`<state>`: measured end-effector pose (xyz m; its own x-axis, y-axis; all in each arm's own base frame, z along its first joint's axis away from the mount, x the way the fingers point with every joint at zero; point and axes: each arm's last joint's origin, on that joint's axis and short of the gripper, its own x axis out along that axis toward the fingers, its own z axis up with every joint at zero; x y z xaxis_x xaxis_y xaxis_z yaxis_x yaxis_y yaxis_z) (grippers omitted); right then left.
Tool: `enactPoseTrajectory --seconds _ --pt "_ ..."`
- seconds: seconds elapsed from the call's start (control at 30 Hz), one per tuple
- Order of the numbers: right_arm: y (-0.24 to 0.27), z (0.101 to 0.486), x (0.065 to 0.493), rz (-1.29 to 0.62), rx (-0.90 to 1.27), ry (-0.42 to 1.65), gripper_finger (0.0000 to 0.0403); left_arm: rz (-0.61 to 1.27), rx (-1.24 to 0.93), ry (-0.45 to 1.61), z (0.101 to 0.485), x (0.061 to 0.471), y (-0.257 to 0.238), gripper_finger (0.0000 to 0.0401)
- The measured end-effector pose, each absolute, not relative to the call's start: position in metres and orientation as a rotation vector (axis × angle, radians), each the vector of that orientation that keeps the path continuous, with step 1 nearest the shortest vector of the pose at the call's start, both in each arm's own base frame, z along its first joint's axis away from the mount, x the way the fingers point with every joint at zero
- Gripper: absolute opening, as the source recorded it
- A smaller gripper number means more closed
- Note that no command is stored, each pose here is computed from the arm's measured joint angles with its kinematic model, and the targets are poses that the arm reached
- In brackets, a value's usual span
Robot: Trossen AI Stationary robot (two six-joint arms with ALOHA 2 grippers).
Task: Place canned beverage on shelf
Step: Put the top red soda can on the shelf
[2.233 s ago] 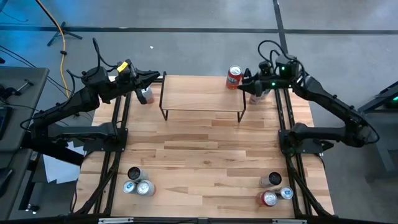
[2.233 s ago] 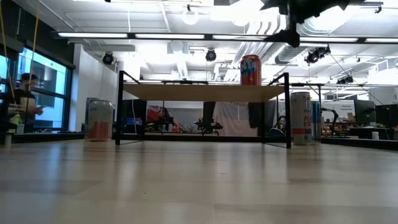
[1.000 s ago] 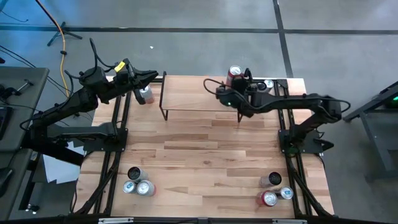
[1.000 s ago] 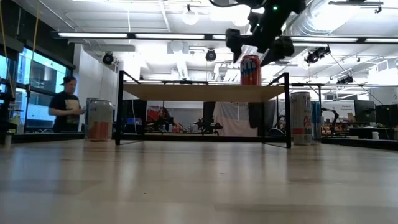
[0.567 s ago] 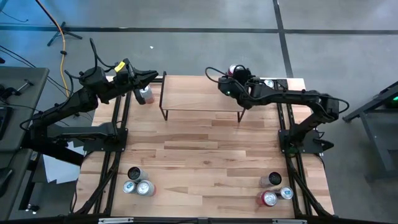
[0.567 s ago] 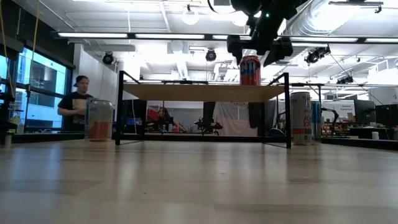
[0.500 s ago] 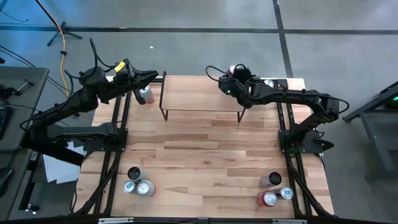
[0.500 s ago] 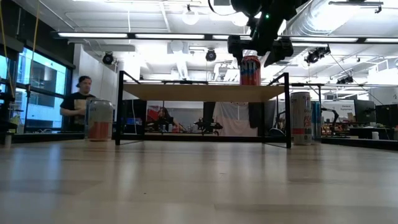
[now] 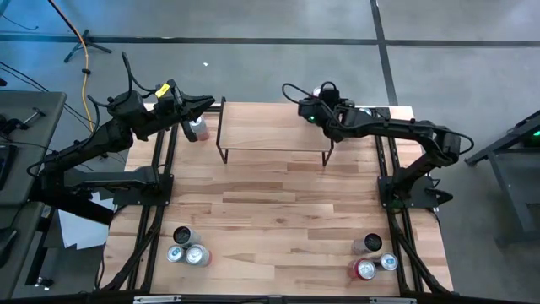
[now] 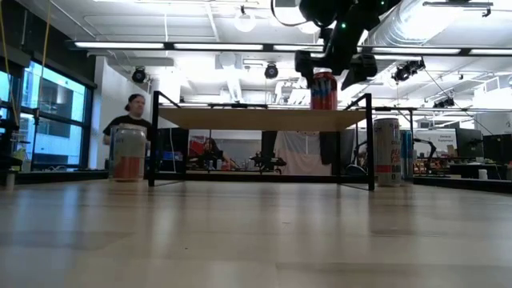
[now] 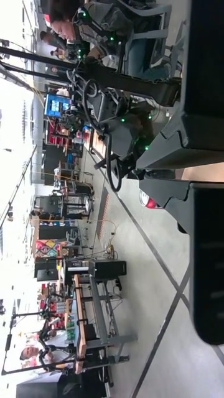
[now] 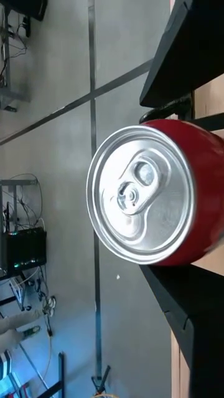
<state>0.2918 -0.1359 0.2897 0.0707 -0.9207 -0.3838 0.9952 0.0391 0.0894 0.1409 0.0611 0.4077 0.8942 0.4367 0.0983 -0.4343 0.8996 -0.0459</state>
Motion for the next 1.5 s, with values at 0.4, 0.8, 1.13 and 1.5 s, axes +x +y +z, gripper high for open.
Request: enactPoseTrajectory --seconds 0.4,0.8,1.13,1.5 --pt "-0.135 0.288 0.293 -1.442 0.404 0.282 0.0394 0.451 -0.032 -0.109 0.408 0.141 0.061 0.0000" --pt "-0.140 0.288 0.290 -1.476 0.393 0.275 0.0394 0.447 -0.031 -0.109 0.408 0.141 0.061 0.0000" --pt "-0.140 0.287 0.291 -1.429 0.431 0.292 0.0394 0.426 -0.030 -0.108 0.408 0.141 0.060 0.0000" --pt "-0.153 0.287 0.286 -1.411 0.474 0.309 0.0394 0.426 -0.030 -0.108 0.408 0.141 0.060 0.0000"
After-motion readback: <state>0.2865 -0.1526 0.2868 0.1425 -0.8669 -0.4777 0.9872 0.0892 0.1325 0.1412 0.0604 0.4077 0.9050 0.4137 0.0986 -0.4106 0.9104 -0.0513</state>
